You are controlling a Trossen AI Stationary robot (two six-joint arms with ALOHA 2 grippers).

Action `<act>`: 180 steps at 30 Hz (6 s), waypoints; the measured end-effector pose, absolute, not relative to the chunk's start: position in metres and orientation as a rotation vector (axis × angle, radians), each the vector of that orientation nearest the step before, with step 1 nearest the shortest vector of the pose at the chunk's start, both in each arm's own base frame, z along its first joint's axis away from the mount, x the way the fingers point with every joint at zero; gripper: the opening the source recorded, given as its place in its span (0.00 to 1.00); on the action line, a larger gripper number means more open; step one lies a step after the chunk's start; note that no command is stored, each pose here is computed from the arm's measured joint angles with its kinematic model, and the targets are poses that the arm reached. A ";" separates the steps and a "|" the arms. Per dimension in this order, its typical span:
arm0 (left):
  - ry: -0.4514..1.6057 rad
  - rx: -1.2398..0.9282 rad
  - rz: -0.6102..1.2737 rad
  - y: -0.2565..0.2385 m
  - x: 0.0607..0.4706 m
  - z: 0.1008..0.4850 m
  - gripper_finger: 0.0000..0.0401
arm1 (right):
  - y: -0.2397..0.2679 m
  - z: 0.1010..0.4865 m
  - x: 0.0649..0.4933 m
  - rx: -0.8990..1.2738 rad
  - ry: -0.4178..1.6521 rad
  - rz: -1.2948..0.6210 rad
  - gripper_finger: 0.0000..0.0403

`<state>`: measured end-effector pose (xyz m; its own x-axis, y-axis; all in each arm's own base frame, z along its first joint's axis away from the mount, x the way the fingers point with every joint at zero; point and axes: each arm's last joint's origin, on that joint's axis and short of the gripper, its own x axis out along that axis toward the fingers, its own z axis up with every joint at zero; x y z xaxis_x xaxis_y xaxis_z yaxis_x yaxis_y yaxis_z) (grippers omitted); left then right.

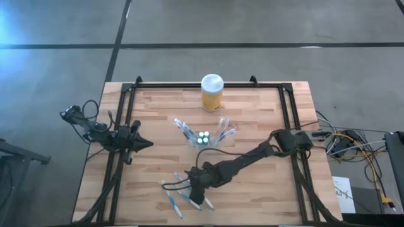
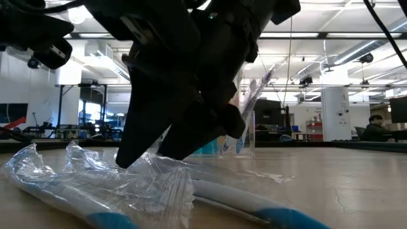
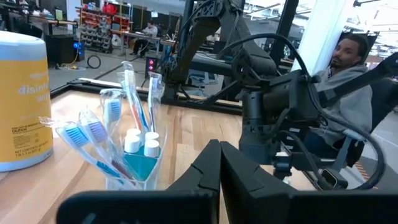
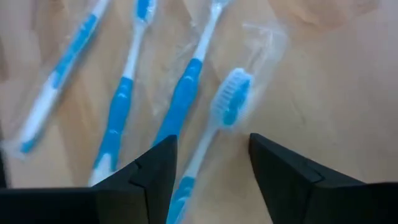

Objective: Pick & Place toothbrushing station
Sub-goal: Put the blue toothbrush into the transparent organizer

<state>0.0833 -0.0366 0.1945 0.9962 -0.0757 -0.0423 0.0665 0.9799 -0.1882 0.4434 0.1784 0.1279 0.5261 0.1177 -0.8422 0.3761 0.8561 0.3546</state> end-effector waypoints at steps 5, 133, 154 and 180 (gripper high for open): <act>0.048 -0.189 -0.072 -0.037 0.083 0.195 0.01 | 0.177 0.122 0.445 0.530 1.033 -0.166 0.44; 0.168 -0.069 -0.205 -0.084 0.264 0.219 0.05 | 0.126 0.191 0.358 0.102 -0.010 -0.143 0.02; 0.050 -0.083 0.074 -0.056 0.205 0.229 0.05 | 0.138 0.191 0.350 0.073 -0.016 -0.113 0.07; 0.060 -0.192 0.396 -0.031 0.234 0.172 0.05 | 0.159 0.192 0.340 -0.013 -0.012 -0.047 0.07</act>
<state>0.2344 -0.0306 0.1719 0.9212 0.3770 -0.0958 -0.3884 0.9048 -0.1744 0.3402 0.1591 0.1918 0.9988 -0.0473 0.0121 0.0475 0.9988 -0.0123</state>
